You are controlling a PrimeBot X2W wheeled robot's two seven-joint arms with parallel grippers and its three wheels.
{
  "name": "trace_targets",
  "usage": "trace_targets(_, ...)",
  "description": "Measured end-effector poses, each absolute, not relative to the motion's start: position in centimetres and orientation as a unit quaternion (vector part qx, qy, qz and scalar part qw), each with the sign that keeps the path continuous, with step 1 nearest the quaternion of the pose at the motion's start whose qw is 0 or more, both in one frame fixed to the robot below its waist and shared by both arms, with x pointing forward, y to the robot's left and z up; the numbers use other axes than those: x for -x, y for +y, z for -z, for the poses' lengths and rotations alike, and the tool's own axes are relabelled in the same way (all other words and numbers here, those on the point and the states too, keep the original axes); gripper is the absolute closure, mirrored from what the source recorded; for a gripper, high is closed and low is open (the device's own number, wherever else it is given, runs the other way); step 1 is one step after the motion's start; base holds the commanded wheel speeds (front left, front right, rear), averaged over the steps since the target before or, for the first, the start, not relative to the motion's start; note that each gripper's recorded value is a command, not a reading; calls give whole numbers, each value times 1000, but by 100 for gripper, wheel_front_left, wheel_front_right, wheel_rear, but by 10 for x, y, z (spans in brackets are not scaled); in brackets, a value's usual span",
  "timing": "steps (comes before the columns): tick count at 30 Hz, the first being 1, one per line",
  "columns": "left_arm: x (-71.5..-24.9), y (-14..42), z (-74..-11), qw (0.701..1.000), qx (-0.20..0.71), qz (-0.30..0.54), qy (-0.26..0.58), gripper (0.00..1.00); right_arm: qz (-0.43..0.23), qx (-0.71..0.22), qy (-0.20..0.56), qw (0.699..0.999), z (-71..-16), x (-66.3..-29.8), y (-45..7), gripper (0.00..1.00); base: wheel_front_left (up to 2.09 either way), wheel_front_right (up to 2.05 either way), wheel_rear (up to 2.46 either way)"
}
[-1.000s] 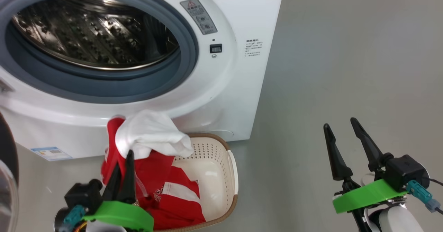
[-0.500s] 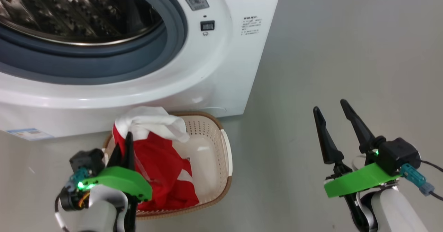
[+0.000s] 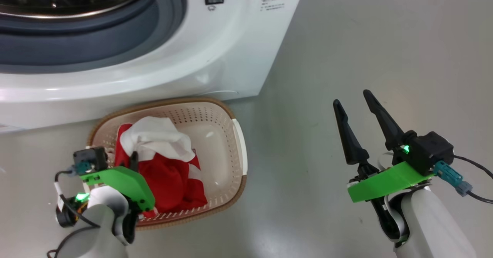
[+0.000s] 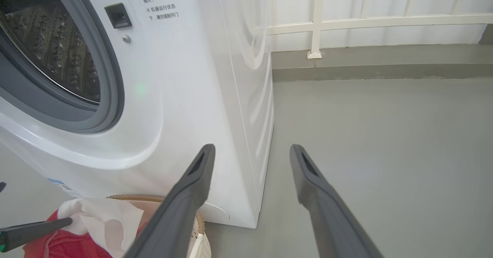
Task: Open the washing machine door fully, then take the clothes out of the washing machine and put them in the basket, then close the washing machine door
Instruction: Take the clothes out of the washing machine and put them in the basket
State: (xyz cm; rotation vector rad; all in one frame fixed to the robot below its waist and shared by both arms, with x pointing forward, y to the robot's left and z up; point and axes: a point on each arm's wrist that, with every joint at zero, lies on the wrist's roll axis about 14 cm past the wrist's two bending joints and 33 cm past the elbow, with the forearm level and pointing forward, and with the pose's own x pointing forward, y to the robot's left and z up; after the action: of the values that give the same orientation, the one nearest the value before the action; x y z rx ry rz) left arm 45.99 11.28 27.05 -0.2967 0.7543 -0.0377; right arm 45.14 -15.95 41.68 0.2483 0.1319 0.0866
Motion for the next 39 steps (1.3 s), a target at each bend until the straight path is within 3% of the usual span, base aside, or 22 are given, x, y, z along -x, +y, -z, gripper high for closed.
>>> trace_targets(18,-462,89,-203,873,131,56,466,100,-13,-105,106,989,-384,-452,-184,0,0,0,0)
trace_targets(19,-462,88,-202,872,131,57,468,82,-13,-105,106,989,-384,-453,-184,0,0,0,0)
trace_targets(20,-462,87,-201,871,131,58,469,82,-13,-104,107,989,-384,-453,-185,0,0,0,0)
trace_targets(21,-464,86,-201,873,132,60,467,63,-12,-104,108,989,-383,-453,-185,0,0,0,0)
trace_targets(22,-466,85,-202,875,133,61,461,51,-12,-105,109,989,-382,-453,-185,0,0,0,0)
trace_targets(23,-468,85,-203,877,133,61,457,24,-12,-105,109,988,-382,-453,-185,0,0,0,0)
trace_targets(24,-470,84,-204,878,133,62,455,5,-12,-106,110,988,-381,-452,-185,0,0,0,0)
trace_targets(25,-472,84,-205,880,133,62,451,0,-12,-106,110,988,-381,-452,-185,0,0,0,0)
trace_targets(39,-499,82,-263,925,162,62,337,0,-12,-109,95,989,-395,-455,-184,0,0,0,0)
